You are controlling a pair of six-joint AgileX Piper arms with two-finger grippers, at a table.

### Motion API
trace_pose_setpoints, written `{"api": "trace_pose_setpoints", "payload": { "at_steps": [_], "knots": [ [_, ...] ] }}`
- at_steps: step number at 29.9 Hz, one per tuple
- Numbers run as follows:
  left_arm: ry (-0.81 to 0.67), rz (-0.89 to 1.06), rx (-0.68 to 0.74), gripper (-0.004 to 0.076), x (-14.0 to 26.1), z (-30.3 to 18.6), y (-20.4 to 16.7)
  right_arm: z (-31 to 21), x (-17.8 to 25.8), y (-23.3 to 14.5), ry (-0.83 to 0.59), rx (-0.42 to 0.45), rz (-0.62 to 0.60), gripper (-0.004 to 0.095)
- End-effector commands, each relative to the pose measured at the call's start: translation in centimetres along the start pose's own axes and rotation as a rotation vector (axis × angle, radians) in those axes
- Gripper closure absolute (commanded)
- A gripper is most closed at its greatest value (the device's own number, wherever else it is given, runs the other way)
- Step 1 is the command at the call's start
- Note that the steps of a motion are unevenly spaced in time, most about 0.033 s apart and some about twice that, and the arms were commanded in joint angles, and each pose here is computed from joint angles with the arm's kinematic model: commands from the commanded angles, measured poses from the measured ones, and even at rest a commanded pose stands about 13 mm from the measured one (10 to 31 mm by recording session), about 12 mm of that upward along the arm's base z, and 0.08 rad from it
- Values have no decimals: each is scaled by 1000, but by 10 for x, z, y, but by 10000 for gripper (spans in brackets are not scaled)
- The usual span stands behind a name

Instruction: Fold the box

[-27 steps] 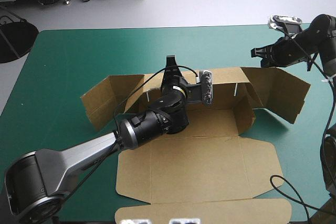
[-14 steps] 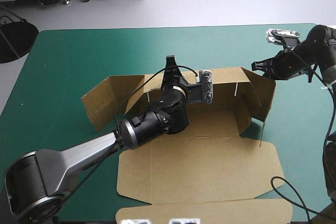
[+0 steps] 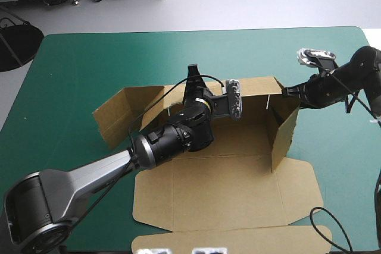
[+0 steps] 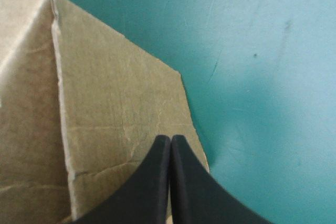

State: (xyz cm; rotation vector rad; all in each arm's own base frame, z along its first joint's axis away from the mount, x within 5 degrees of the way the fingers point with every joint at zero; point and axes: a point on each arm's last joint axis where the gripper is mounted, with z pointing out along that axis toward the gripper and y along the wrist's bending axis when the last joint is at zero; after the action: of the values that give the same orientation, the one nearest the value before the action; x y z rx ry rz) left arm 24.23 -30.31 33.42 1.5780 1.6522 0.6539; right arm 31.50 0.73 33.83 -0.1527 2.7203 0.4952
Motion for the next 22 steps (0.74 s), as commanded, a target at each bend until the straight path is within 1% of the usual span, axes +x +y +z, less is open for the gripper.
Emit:
{"api": "trace_pose_setpoints", "payload": {
  "at_steps": [1,4,7,12,15,18,22],
  "knots": [
    [-89,-37,73,733,-5,-18,2,-15,7,14,-140,-63,-26,926],
    [-62,1,119,733,-4,-14,-5,-12,17,17,-210,-100,-25,926],
    [-15,15,138,733,-4,-7,-11,-8,30,16,-234,-88,-24,926],
    [4,27,154,733,-6,1,-18,-6,49,17,-297,-69,-35,926],
    [5,33,158,733,-7,5,-20,-2,58,17,-329,-68,-65,926],
    [-1,37,157,733,-9,7,-22,5,65,17,-351,-87,-96,926],
    [1,39,157,733,-9,7,-22,11,67,19,-390,-125,-177,926]
  ]
}}
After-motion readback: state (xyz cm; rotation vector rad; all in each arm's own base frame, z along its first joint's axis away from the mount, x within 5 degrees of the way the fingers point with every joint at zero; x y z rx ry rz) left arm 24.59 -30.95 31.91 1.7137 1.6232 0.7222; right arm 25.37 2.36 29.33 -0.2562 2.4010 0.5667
